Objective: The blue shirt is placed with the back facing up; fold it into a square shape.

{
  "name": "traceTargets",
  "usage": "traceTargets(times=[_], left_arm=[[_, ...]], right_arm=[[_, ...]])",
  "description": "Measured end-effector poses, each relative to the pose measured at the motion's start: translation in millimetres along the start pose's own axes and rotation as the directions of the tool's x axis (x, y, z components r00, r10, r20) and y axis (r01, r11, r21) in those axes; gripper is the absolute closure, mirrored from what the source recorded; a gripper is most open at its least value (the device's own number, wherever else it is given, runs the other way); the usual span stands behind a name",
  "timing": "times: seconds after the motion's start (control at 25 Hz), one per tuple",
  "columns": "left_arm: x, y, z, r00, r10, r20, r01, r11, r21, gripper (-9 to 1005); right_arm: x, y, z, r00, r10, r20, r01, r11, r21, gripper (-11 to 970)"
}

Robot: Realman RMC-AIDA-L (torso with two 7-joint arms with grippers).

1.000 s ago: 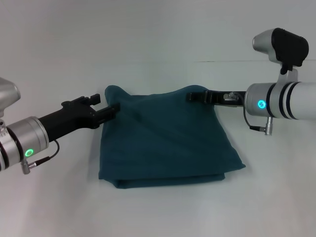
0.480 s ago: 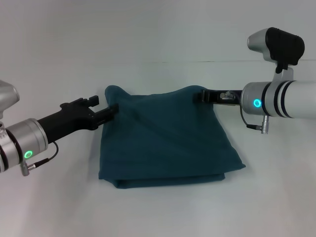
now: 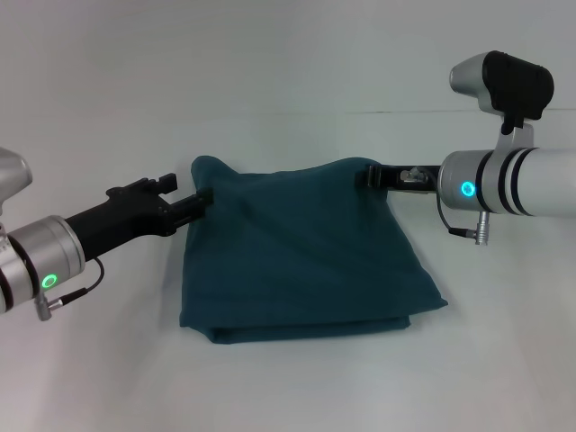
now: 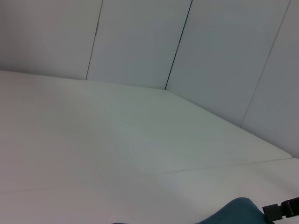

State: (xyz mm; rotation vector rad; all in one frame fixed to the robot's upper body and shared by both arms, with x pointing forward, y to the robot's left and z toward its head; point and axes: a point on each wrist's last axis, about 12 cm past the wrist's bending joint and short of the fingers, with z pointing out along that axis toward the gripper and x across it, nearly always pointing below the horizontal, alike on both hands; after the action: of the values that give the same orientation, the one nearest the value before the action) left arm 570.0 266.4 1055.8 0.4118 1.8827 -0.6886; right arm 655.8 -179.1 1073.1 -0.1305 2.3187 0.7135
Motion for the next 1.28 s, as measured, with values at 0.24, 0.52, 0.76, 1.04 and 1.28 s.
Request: traceTargets(times=[0.24,0.52,0.76,1.04,1.28], left_arm=[[-1,1.4,-1,1.0,-0.001,0.004,0.001,1.0,-0.005,290],[-1,1.8,-1,1.0,-0.002,0.007,0.002,1.0,-0.007,289],[-2,1.6,-1,1.0,-0.003,0.014,0.003,1.0,-0.003,288],[-2,1.3,-1,1.0,-0.004,0.014,0.004,1.0,-0.001,287],[-2,1.5,-1,1.0,-0.004,0.014,0.004,1.0,-0.003,286]], right_arm=[[-5,0.3,-2,1.0,0.001,0.031,-0.001,1.0,-0.013,947],[-15,-0.4,-5,0.998,-0.009,0.067,0.01,1.0,-0.021,925],[-16,-1.0,-6,0.998,-0.015,0.068,0.016,1.0,-0.018,905],[-13,-2.9,-6,0.998,-0.02,0.061,0.02,1.0,-0.01,883],[-9,-7.1,-7,0.998,-0.006,0.059,0.006,1.0,-0.003,863]])
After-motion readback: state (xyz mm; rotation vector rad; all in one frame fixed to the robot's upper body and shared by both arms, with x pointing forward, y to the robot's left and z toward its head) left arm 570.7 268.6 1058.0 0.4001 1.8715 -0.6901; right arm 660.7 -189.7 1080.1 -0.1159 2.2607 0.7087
